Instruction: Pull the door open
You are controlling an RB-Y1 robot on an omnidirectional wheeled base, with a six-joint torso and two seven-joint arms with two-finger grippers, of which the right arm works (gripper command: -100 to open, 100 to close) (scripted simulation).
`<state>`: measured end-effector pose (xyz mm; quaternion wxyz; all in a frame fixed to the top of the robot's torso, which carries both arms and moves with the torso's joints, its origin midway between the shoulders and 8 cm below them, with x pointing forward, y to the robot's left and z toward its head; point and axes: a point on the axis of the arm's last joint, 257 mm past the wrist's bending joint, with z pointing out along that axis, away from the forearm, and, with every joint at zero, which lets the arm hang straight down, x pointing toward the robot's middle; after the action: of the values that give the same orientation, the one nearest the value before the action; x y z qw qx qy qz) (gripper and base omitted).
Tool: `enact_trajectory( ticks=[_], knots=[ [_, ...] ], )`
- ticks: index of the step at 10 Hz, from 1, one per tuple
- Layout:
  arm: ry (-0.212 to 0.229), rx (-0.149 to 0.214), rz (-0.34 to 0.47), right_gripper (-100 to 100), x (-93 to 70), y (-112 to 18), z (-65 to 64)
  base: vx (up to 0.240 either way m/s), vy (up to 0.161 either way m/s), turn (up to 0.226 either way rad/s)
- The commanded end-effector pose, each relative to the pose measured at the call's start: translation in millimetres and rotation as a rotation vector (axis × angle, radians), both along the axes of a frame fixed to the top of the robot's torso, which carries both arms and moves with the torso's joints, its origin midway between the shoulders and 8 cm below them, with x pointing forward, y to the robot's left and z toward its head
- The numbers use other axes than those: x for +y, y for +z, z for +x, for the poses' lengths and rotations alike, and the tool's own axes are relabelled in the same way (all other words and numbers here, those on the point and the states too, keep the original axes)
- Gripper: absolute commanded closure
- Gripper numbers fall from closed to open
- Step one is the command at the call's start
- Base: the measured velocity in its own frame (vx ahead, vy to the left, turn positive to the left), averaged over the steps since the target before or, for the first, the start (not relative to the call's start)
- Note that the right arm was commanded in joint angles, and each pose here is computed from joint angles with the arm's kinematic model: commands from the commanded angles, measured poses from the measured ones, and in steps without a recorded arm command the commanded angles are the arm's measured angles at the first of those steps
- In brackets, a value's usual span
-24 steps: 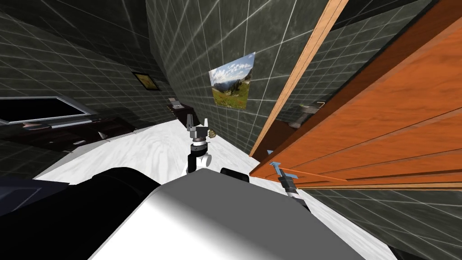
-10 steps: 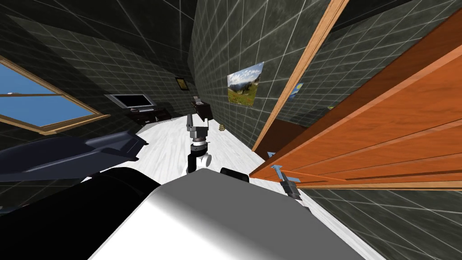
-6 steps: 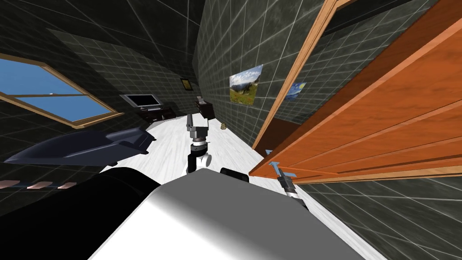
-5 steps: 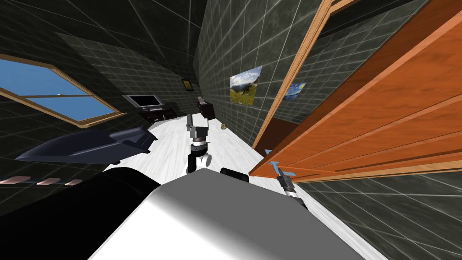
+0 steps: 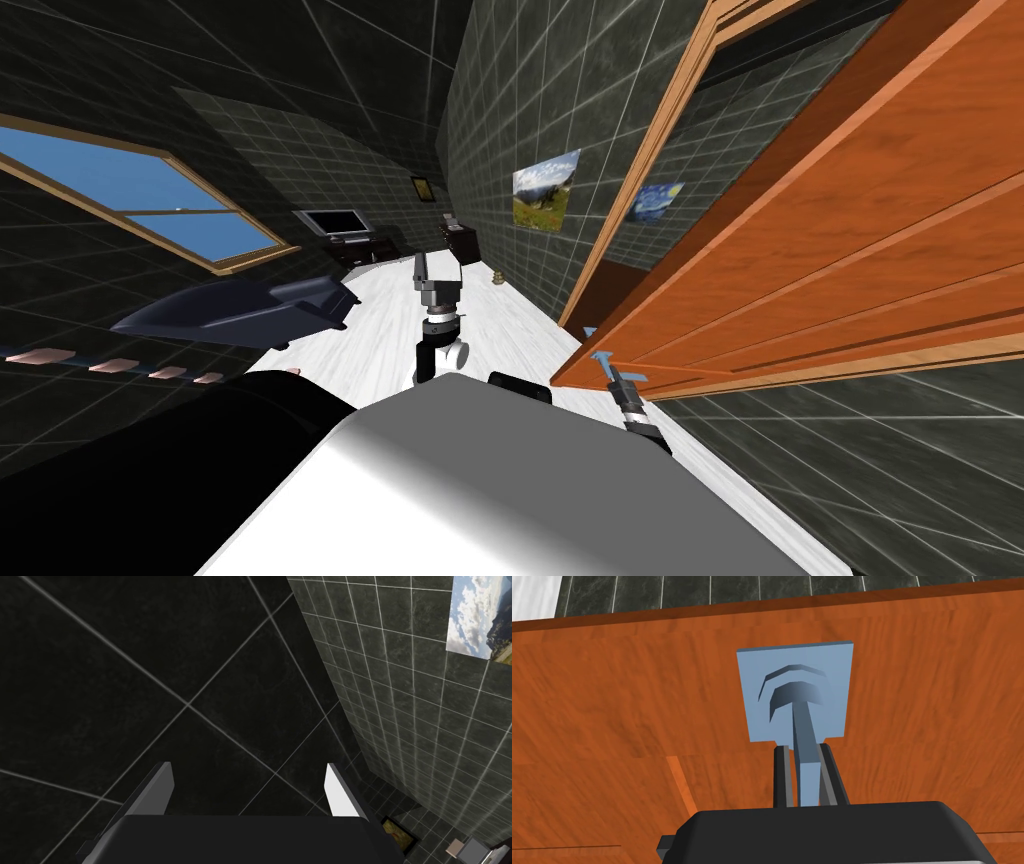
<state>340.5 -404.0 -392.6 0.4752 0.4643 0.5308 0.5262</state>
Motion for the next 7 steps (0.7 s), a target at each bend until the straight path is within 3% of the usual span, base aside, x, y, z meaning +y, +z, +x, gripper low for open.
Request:
enact_trajectory(
  ticks=[1,4,7],
  knots=[
    [0.015,0.006,0.009,100,12.3,-3.5,-0.9,-0.063,-0.035,0.010],
    [0.026,0.006,0.010,100,25.4,-2.5,11.8,-0.085,-0.062,0.050],
    [0.028,0.006,0.011,100,27.8,-2.2,14.0,-0.099,-0.053,0.026]
  ],
)
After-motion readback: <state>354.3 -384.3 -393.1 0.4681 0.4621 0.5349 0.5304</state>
